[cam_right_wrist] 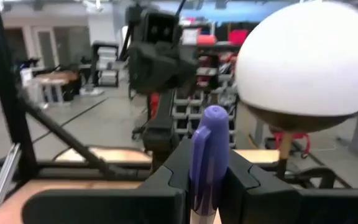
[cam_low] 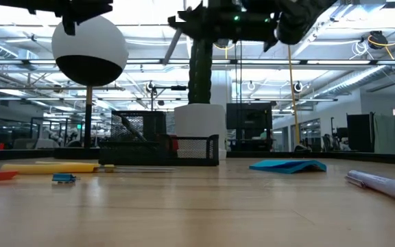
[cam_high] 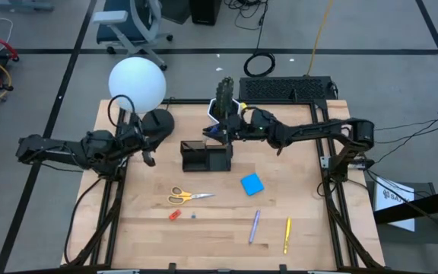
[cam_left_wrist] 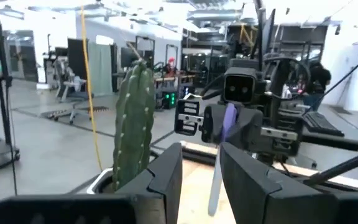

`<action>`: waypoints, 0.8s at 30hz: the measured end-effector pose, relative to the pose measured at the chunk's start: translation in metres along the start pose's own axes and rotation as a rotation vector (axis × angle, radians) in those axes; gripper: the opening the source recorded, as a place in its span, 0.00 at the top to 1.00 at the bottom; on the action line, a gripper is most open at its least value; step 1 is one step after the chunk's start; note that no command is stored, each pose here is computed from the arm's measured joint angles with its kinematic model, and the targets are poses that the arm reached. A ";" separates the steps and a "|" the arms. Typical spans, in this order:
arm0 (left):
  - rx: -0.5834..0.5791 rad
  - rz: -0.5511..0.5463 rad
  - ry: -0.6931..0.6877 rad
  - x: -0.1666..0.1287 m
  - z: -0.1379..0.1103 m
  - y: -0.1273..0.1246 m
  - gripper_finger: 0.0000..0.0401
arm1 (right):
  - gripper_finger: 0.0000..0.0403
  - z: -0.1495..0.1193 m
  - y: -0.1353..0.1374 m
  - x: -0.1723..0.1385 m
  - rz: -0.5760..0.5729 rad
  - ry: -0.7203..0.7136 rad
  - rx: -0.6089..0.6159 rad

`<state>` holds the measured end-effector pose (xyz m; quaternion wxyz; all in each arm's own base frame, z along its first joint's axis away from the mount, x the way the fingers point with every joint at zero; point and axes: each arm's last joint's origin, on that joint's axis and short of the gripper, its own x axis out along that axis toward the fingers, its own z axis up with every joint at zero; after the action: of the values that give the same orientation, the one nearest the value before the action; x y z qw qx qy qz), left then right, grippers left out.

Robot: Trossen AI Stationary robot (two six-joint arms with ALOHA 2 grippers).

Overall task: Pick and place office supplies into organizer
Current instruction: Put the blue pen into the desk organizer

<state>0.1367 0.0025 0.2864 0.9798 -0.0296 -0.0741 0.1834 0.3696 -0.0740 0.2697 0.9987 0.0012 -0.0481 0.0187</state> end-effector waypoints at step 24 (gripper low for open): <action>0.032 -0.060 0.188 0.027 -0.032 -0.013 0.71 | 0.92 -0.073 -0.029 0.032 -0.026 0.112 0.044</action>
<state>0.1716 -0.0005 0.2593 0.9878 -0.0288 0.0200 0.1518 0.4097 -0.1018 0.1997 0.9997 0.0227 0.0082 0.0069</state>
